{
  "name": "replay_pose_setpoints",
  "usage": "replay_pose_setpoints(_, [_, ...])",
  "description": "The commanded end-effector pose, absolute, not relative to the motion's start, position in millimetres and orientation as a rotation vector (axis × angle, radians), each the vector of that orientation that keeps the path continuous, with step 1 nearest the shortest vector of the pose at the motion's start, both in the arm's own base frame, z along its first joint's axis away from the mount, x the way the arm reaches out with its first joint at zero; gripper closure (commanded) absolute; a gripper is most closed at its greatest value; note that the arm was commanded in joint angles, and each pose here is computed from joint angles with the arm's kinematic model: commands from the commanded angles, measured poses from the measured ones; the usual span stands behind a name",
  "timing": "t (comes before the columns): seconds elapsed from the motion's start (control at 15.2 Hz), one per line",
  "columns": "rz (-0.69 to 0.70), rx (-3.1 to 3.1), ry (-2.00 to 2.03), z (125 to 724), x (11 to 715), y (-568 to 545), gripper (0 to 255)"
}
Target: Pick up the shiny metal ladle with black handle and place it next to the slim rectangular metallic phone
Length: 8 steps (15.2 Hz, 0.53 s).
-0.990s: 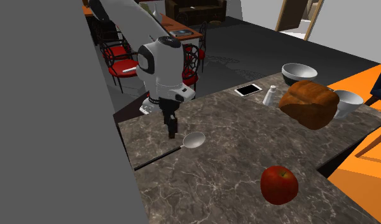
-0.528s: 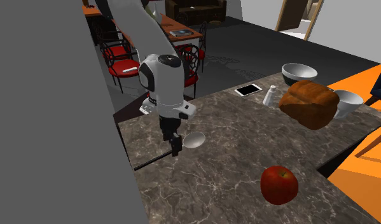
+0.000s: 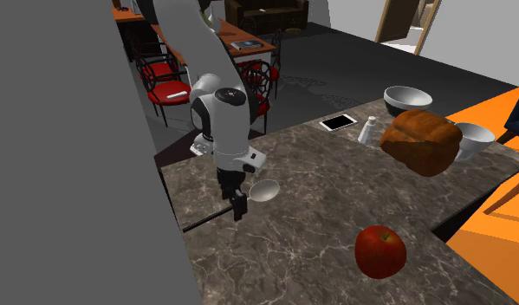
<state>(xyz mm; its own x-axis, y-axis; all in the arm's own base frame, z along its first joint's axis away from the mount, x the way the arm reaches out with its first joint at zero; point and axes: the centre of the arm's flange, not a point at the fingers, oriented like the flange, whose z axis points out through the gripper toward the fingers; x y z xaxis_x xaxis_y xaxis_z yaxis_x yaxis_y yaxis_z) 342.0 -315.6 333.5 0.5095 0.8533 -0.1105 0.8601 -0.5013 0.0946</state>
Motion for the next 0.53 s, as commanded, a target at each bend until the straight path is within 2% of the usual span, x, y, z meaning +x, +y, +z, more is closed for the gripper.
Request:
replay_pose_setpoints(0.0, [-0.074, 2.608, 1.489, 333.1, 342.0, -315.7, 0])
replay_pose_setpoints(0.2, [-0.074, 2.608, 1.489, 333.2, 342.0, -315.7, 0])
replay_pose_setpoints(0.26, [-0.074, 2.608, 1.489, 333.2, 342.0, -315.7, 255])
replay_pose_setpoints(0.46, [-0.074, 2.608, 1.489, 333.2, 342.0, -315.7, 255])
